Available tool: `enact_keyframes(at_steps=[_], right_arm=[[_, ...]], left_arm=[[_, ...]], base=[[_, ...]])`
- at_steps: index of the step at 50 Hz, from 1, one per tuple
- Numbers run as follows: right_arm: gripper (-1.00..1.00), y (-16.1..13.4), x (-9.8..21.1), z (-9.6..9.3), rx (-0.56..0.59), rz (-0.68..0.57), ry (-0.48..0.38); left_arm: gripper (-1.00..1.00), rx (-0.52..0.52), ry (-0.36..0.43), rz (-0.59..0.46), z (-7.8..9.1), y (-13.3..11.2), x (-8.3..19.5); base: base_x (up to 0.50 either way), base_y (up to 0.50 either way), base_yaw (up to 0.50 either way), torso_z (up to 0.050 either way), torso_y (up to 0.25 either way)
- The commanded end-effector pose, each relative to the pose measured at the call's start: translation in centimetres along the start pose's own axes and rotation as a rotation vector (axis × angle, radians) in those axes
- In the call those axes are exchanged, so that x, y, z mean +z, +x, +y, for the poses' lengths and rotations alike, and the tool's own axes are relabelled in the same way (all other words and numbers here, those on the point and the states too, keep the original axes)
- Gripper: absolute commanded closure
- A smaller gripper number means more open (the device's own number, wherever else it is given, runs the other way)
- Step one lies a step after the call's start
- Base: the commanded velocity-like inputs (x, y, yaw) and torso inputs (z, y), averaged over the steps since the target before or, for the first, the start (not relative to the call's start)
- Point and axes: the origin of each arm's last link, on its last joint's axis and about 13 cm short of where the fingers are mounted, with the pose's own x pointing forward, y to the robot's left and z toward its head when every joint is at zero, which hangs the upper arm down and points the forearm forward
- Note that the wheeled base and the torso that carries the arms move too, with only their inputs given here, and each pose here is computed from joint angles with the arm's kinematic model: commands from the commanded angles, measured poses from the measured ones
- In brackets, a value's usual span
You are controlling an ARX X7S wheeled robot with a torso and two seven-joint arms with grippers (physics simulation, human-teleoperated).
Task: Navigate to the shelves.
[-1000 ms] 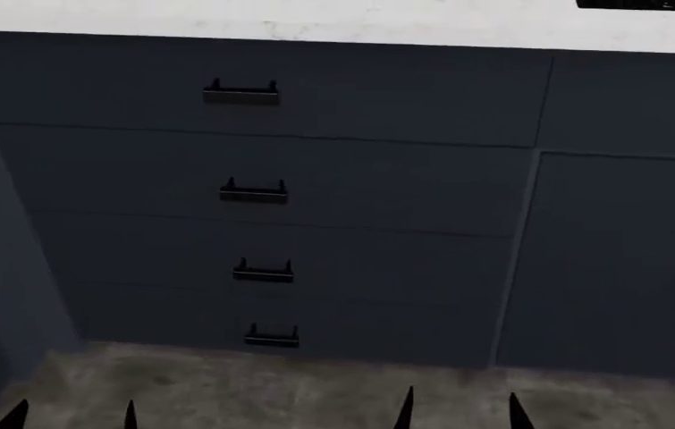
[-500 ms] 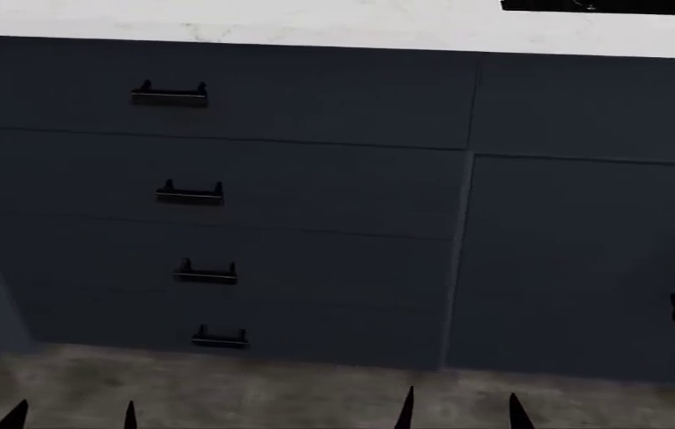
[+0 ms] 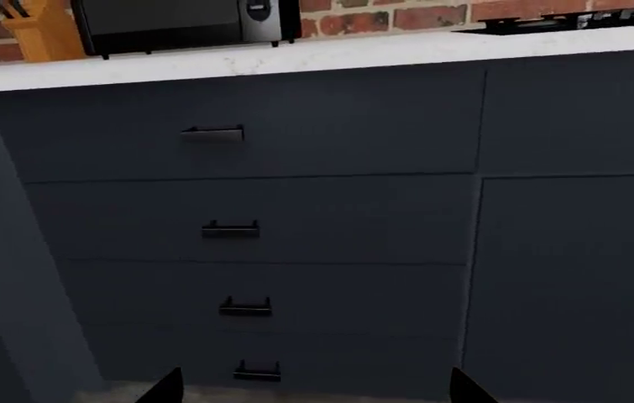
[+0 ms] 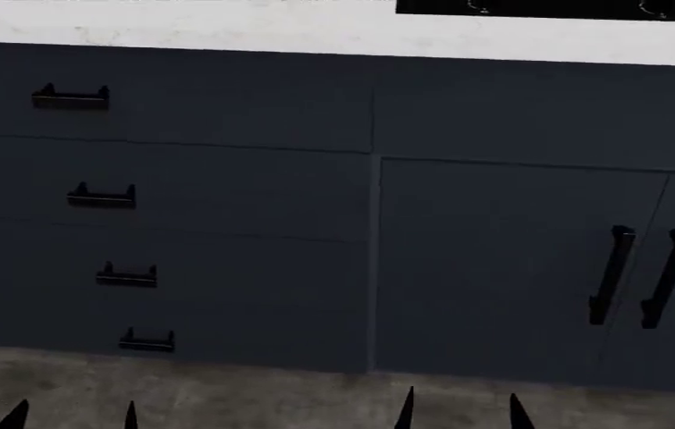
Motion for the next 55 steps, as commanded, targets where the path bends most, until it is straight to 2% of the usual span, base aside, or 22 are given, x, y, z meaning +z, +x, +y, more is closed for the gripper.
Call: enact_keyframes(at_steps=[1, 6, 55], right_arm=[[-1.00, 0.10, 0.16, 0.16, 0.006, -0.004, 0.002], [-1.00, 0.11, 0.17, 0.17, 0.005, -0.003, -0.001], [-1.00, 0.16, 0.14, 0.17, 0.007, 0.002, -0.002]], left_arm=[[-1.00, -0.015, -0.019, -0.036, 0.02, 0.21, 0.06], [-1.00, -0.015, -0.020, -0.036, 0.00, 0.16, 0.13], [-1.00, -0.015, -0.018, -0.036, 0.00, 0.22, 0.07]], base=[[-0.49, -0.13, 0.00, 0.000, 0.000], [-0.31, -0.12, 0.00, 0.000, 0.000], [0.01, -0.19, 0.00, 0.000, 0.000]])
